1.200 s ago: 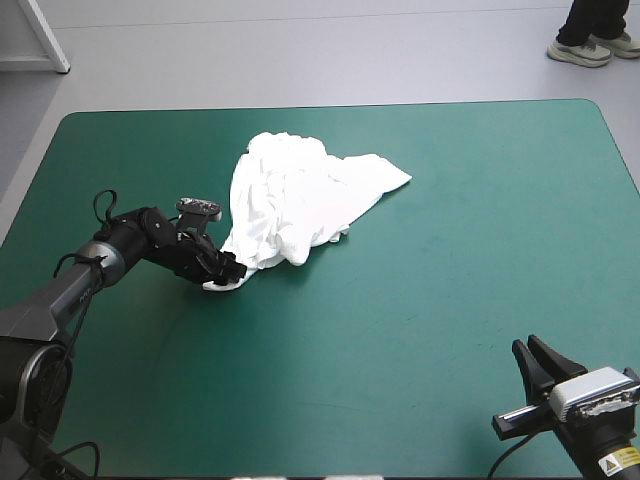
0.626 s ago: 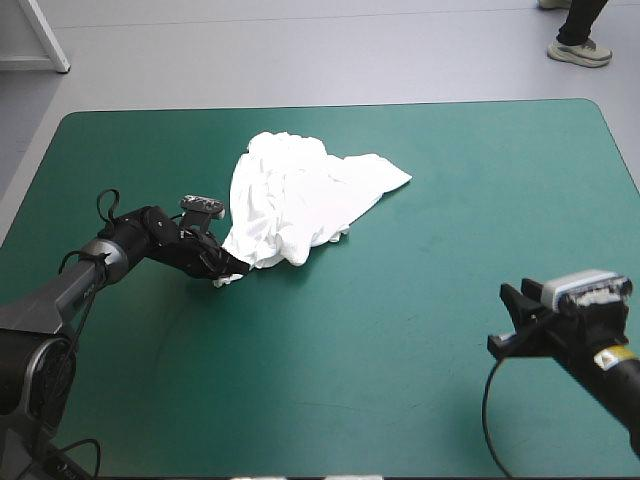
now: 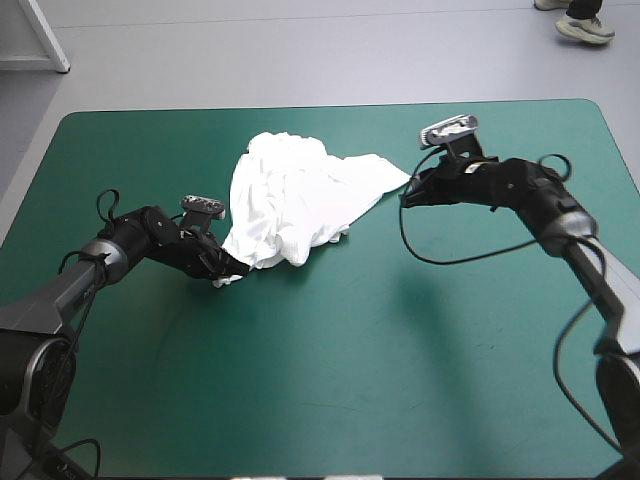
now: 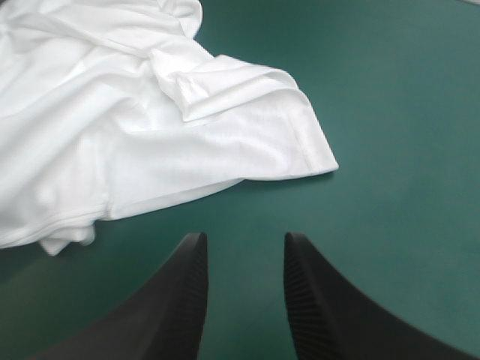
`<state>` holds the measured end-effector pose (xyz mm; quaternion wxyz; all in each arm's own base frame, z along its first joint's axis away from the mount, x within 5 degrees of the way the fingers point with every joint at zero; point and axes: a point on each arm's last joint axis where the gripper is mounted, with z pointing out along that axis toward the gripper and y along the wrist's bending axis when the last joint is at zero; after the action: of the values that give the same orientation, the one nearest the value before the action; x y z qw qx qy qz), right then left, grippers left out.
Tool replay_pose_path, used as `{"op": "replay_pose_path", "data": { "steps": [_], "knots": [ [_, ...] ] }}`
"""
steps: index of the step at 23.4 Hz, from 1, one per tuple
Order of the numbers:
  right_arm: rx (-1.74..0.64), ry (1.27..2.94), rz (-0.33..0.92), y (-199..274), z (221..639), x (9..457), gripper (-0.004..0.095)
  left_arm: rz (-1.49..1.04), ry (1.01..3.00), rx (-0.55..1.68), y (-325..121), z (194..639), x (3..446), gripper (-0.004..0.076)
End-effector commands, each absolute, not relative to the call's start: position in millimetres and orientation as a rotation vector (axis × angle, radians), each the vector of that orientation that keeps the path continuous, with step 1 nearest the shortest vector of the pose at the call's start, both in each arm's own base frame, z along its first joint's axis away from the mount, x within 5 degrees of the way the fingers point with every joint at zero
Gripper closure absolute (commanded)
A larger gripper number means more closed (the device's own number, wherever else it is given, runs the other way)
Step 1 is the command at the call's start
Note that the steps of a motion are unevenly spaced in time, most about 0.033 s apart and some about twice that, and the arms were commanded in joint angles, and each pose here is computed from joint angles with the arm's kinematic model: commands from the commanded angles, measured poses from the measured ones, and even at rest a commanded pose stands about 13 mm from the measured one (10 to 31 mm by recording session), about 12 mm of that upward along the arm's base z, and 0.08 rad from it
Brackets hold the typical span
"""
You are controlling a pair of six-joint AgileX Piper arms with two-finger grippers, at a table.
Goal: Fold the cloth
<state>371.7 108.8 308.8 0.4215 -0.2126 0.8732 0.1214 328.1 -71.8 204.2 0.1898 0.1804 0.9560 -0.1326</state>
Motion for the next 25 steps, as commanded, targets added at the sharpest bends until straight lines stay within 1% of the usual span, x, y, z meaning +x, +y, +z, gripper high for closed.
{"op": "replay_pose_path", "data": {
  "steps": [1,2,4,5,8,9,11,13,21,25],
  "knots": [
    [-0.479,2.136,0.296,119,322,410,0.0514,-0.413,2.664,0.502,-76,217,326,0.0705],
    [-0.502,2.164,0.306,126,313,430,0.0468,-0.413,2.665,0.506,-76,217,326,0.0705],
    [-0.53,2.208,0.311,134,298,459,0.0422,-0.416,2.666,0.505,-76,217,325,0.0705],
    [-0.555,2.238,0.301,137,291,473,0.0416,-0.416,2.666,0.505,-76,217,325,0.0705],
    [-0.575,2.302,0.275,141,281,494,0.0416,-0.416,2.666,0.505,-76,217,325,0.0705],
    [-0.585,2.308,0.239,140,277,501,0.0416,-0.416,2.666,0.505,-76,217,325,0.0705],
    [-0.592,2.28,0.178,138,280,506,0.0416,-0.416,2.666,0.506,-76,217,325,0.0705],
    [-0.584,2.257,0.165,137,281,508,0.0416,-0.416,2.666,0.506,-76,217,325,0.0705],
    [-0.597,2.291,0.166,138,270,508,0.0418,-0.416,2.666,0.506,-76,217,325,0.0705],
    [-0.594,2.321,0.204,140,257,511,0.0418,-0.416,2.666,0.506,-76,217,325,0.0705]
  ]
}}
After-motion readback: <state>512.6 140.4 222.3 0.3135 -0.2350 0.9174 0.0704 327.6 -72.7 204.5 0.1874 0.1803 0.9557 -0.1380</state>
